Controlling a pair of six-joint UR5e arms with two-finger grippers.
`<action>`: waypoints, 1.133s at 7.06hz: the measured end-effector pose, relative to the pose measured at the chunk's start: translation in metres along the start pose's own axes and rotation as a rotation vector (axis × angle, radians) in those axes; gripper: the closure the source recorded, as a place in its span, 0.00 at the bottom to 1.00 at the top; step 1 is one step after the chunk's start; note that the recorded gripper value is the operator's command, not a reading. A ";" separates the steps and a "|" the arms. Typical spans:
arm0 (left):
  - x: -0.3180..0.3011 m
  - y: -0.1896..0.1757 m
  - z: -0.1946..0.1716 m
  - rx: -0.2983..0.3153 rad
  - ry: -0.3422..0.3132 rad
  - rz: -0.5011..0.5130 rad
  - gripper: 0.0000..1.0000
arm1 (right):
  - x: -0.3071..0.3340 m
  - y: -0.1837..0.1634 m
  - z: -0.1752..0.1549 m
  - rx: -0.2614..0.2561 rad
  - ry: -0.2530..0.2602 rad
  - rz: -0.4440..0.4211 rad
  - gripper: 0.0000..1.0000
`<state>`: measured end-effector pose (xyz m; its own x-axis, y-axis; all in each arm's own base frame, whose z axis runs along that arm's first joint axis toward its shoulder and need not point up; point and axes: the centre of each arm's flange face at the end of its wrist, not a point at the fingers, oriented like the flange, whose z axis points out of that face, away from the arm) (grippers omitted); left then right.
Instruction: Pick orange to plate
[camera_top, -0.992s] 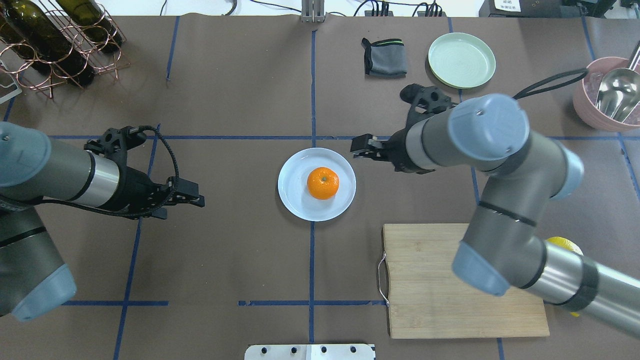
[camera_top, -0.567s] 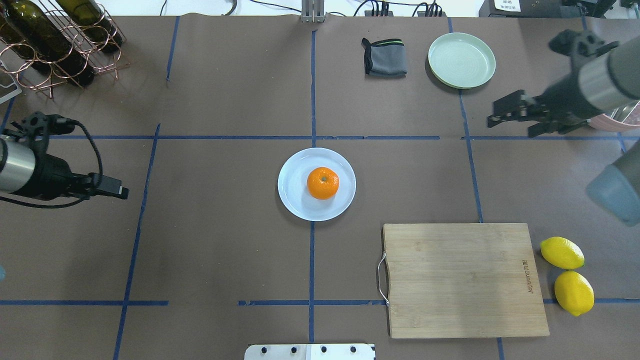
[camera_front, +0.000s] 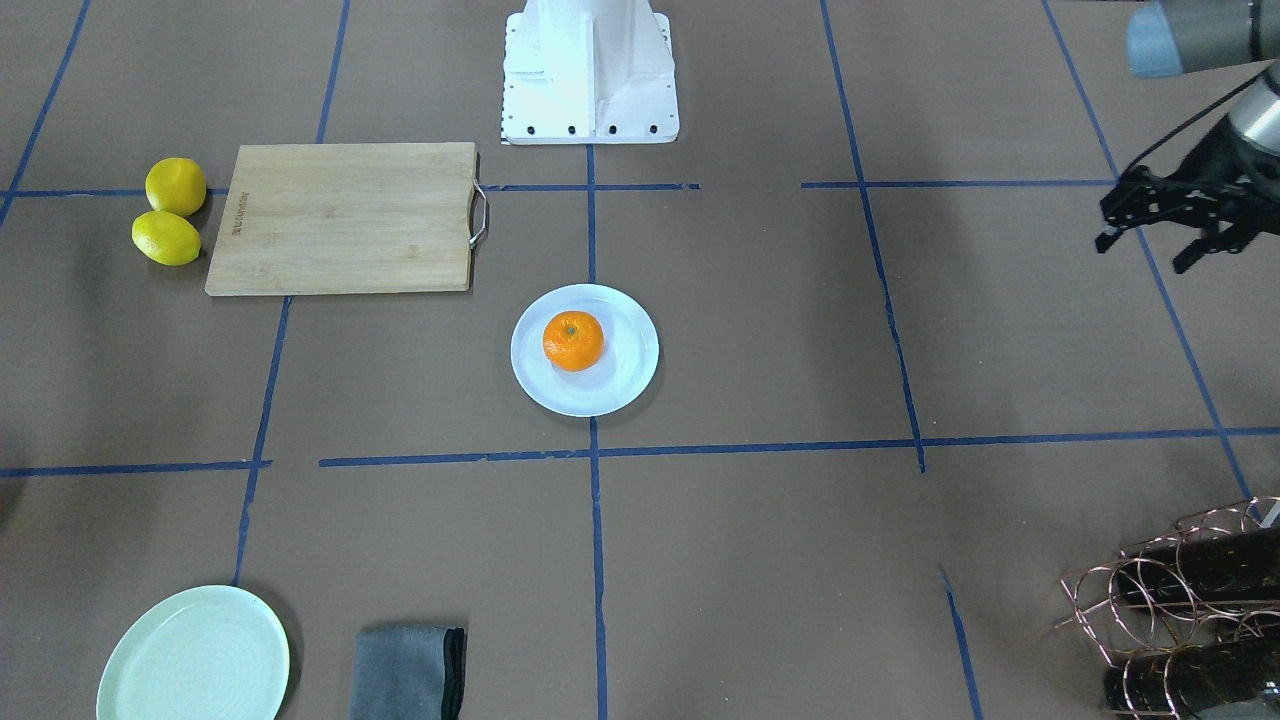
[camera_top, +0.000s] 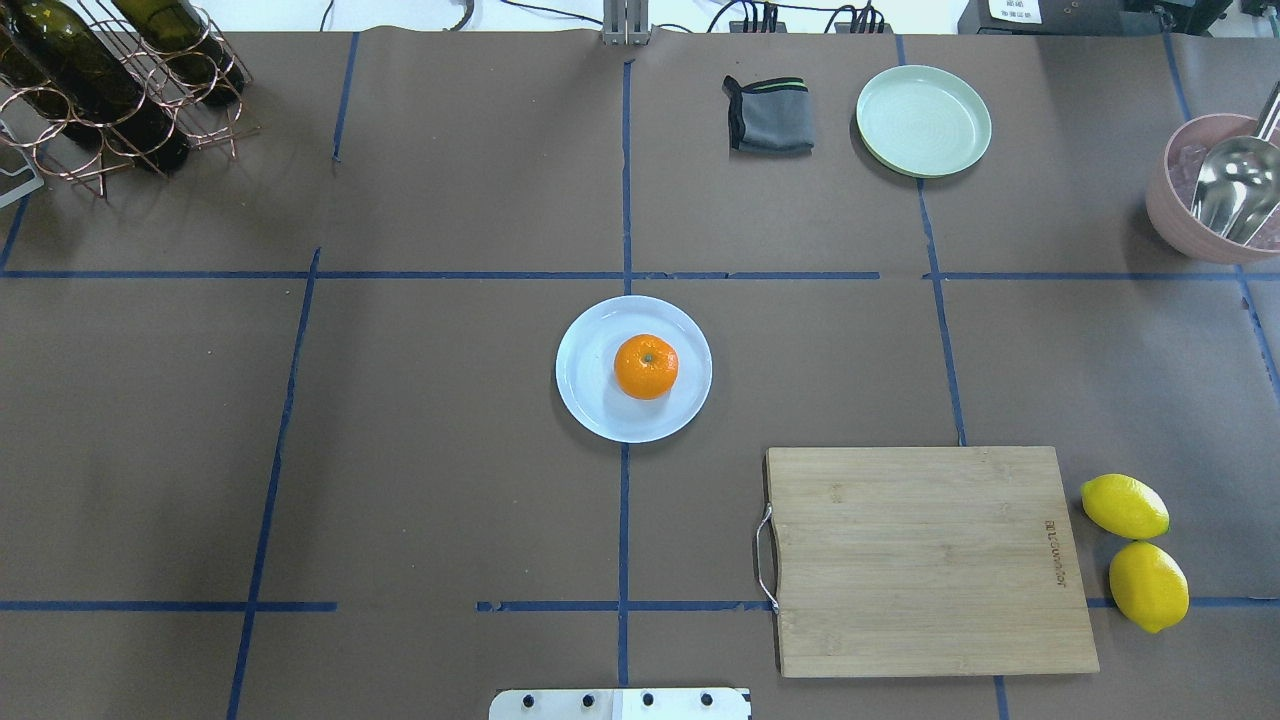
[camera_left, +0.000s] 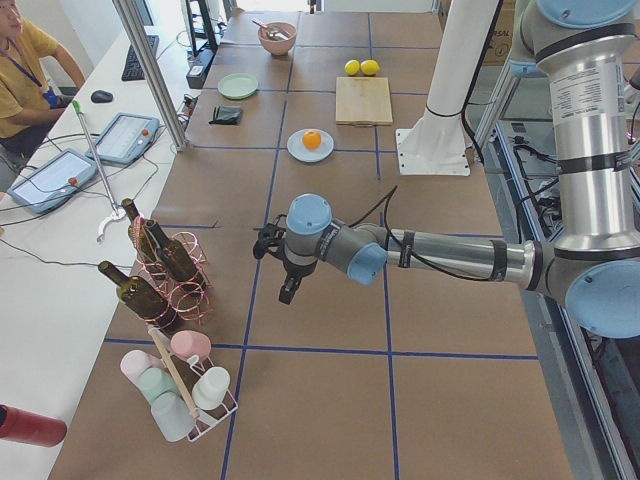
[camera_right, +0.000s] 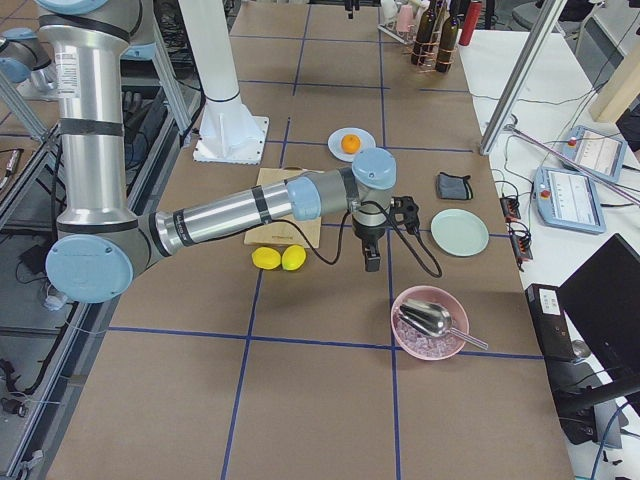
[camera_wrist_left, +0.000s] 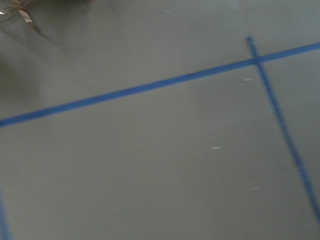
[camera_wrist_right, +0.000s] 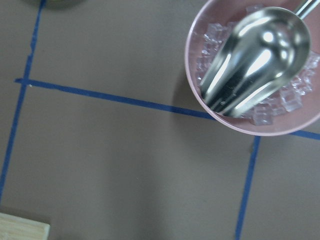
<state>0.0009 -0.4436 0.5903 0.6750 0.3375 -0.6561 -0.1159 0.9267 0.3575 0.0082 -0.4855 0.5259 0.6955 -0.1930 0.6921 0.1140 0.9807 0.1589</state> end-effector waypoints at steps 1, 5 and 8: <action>-0.043 0.004 -0.025 -0.026 -0.021 -0.013 0.00 | 0.026 0.011 -0.004 -0.039 0.004 -0.028 0.00; -0.073 0.009 -0.060 -0.138 0.010 -0.193 0.00 | 0.049 0.028 -0.001 -0.106 -0.015 -0.062 0.00; -0.066 0.001 -0.062 -0.094 0.028 -0.205 0.00 | 0.054 0.027 0.005 -0.115 -0.022 -0.050 0.00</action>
<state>-0.0891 -0.4550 0.5931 0.6713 0.1438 -0.7271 -0.0464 0.9872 0.1523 0.0454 -0.4696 0.5713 0.6716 -0.2413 0.7005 0.2296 0.9667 0.1128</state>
